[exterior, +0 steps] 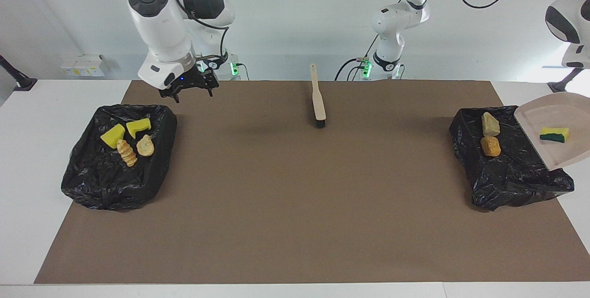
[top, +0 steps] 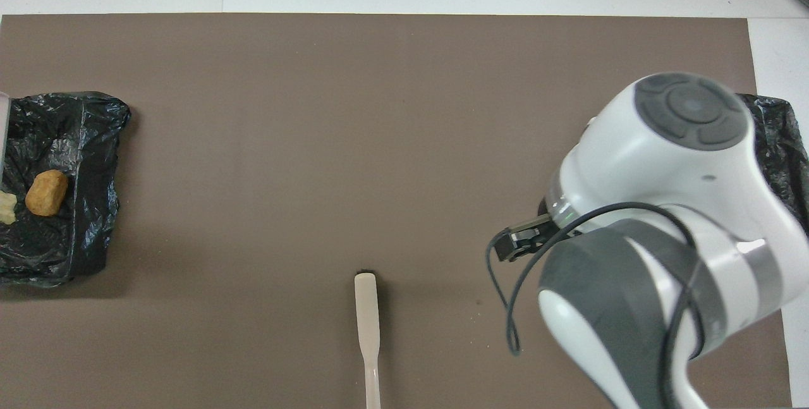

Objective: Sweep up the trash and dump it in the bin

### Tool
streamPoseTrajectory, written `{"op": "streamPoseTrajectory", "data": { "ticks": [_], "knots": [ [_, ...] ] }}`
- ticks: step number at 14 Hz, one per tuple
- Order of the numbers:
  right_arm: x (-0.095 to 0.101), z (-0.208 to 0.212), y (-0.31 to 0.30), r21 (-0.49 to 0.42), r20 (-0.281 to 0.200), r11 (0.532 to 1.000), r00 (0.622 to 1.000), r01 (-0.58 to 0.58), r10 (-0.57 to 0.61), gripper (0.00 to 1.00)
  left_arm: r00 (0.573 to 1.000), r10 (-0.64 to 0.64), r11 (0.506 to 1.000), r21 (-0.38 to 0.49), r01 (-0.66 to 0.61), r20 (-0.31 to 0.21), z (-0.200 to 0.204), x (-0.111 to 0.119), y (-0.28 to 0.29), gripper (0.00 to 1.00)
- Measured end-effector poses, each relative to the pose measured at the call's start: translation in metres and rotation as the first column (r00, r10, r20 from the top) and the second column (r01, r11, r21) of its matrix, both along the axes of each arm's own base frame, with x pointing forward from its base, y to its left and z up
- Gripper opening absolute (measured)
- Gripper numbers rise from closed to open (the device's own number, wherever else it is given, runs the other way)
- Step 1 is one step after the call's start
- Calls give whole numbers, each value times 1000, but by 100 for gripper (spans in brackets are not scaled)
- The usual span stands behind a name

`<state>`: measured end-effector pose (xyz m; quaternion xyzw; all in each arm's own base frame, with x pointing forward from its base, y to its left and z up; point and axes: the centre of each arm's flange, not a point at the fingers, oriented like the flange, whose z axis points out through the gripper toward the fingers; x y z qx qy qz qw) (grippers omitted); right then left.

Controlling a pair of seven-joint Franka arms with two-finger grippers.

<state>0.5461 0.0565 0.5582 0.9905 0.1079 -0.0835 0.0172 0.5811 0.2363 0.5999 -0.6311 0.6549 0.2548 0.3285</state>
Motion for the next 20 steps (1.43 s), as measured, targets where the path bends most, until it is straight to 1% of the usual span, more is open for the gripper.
{"op": "streamPoseTrajectory", "data": {
  "ticks": [2, 3, 5, 7, 9, 11, 13, 15, 17, 20],
  "knots": [
    [4, 3, -31, 2, 19, 998, 998, 55, -55, 100, 1000, -5, 1000, 25, 5, 7, 2, 3, -6, 31],
    [6, 5, -46, 3, 28, 997, 996, 83, -83, 100, 1000, -12, 999, 51, 12, 8, 3, 4, -10, 31],
    [10, 17, -68, 4, 68, 988, 985, 156, -156, 100, 1000, -23, 994, 104, 21, 18, 7, 8, -19, 31],
    [12, 34, -78, 6, 106, 975, 969, 224, -223, 100, 998, -11, 990, 139, 2, 59, 13, 10, -29, 31],
    [12, 49, -86, 19, 135, 965, 956, 261, -261, 100, 997, 12, 987, 162, -25, 82, 14, 0, -28, 31],
    [12, 54, -86, 24, 142, 961, 951, 274, -275, 100, 994, 32, 980, 194, -52, 104, 8, -16, -30, 31],
    [11, 54, -84, 24, 142, 962, 951, 273, -274, 100, 992, 42, 977, 202, -66, 122, 3, -30, -39, 31],
    [10, 56, -79, 25, 145, 964, 953, 265, -266, 100, 991, 45, 976, 206, -71, 129, -2, -40, -44, 31],
    [9, 58, -73, 26, 149, 966, 955, 256, -257, 100, 989, 51, 976, 203, -79, 139, -4, -43, -46, 31],
    [8, 61, -71, 27, 154, 968, 955, 251, -252, 100, 987, 38, 978, 197, -68, 156, -4, -39, -58, 31]
  ]
}}
